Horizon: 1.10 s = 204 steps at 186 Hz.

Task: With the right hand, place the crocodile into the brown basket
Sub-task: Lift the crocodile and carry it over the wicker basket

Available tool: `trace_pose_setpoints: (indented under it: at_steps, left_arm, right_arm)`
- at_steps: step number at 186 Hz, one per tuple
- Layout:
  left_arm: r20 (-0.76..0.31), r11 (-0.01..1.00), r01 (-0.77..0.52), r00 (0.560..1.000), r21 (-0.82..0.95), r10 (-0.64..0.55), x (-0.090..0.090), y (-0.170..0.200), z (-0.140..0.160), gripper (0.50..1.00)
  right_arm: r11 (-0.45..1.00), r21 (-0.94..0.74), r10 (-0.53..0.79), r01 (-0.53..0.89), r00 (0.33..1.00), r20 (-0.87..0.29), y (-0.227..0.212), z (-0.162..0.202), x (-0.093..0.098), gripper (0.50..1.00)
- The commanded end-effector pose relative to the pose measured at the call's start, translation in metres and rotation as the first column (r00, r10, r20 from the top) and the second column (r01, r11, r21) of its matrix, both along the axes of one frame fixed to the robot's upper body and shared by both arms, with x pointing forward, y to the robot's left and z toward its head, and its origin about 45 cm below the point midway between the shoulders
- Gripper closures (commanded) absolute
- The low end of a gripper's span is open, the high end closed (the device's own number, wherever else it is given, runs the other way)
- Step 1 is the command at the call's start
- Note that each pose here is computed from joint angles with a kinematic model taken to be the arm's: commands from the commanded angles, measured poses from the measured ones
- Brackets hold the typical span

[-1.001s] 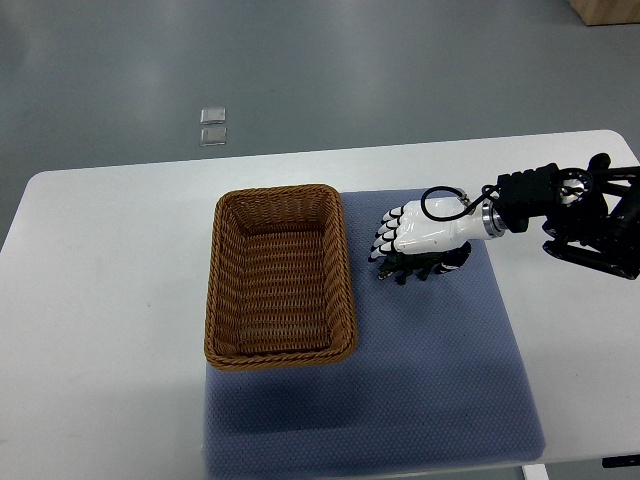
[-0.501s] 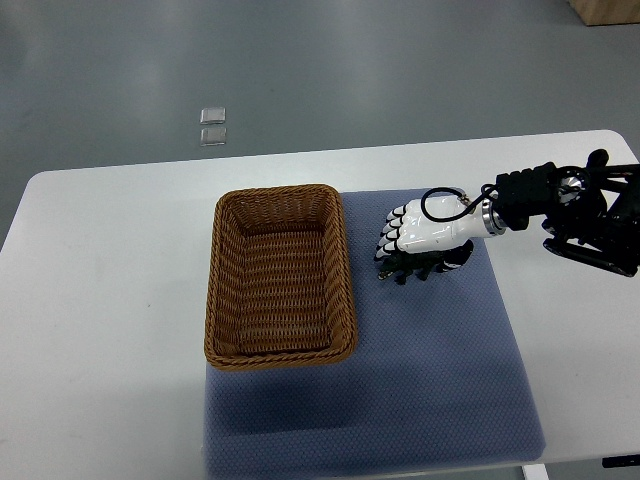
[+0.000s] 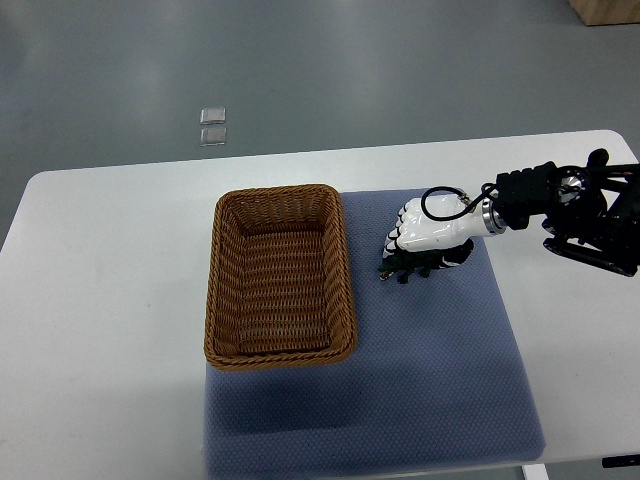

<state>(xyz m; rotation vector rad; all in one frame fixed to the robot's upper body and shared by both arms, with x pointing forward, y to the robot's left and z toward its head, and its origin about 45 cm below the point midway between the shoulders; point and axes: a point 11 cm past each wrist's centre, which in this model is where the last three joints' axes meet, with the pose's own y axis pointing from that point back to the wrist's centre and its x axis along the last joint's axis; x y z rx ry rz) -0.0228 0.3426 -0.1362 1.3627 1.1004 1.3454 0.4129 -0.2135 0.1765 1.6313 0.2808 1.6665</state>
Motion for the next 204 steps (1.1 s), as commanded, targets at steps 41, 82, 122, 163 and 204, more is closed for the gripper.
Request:
trace_pose_setpoints:
  at_steps: [41, 82, 122, 163, 204]
  left_arm:
    - [0.000, 1.000, 0.000, 1.000, -0.001, 0.000, 0.000, 0.000, 0.000, 0.500]
    - [-0.001, 1.000, 0.000, 1.000, 0.001, 0.000, 0.000, 0.000, 0.000, 0.500]
    - [-0.001, 1.000, 0.000, 1.000, 0.001, 0.000, 0.000, 0.000, 0.000, 0.500]
    - [0.000, 1.000, 0.000, 1.000, -0.001, 0.000, 0.000, 0.000, 0.000, 0.500]
    - [-0.001, 1.000, 0.000, 1.000, 0.001, 0.000, 0.000, 0.000, 0.000, 0.500]
  right_arm:
    - [0.999, 0.045, -0.020, 0.018, 0.999, 0.045, -0.002, 0.010, 0.006, 1.000]
    - [0.995, 0.090, -0.045, 0.039, 0.997, 0.066, -0.004, 0.021, 0.012, 1.000]
    - [0.995, 0.096, -0.044, 0.037, 0.997, 0.067, -0.004, 0.022, 0.012, 1.000]
    - [0.988, 0.144, -0.071, 0.060, 0.995, 0.072, -0.006, 0.029, 0.015, 1.000]
    - [0.969, 0.228, -0.115, 0.093, 0.990, 0.082, -0.003, 0.058, 0.028, 1.000]
